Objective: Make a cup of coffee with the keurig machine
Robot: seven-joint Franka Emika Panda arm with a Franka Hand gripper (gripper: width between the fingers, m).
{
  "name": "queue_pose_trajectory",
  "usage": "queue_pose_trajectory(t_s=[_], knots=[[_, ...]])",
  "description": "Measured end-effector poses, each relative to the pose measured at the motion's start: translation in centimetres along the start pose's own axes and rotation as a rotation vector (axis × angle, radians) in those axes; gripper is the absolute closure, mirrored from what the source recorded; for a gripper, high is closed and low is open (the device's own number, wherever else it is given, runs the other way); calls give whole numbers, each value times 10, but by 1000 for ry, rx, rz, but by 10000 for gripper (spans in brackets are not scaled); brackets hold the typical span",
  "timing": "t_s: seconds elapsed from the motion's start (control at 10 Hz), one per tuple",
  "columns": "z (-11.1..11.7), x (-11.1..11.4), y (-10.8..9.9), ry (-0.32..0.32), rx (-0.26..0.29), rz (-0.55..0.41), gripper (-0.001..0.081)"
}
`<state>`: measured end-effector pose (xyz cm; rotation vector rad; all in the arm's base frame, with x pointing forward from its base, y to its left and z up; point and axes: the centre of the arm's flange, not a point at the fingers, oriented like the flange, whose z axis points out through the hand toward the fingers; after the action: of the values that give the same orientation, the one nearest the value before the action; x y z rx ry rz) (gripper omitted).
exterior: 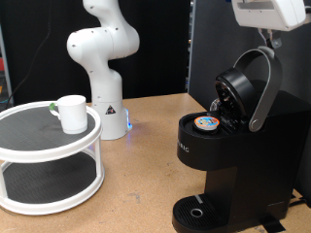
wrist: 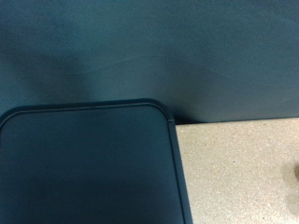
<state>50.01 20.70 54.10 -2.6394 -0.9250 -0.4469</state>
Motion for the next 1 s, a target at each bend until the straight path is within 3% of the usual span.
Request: queue_pose_trajectory(t_s=[0.4,1.0], knots=[[2,-2,1,-6,3,-12,804],[-9,-15,24,-29,16,-47,804]])
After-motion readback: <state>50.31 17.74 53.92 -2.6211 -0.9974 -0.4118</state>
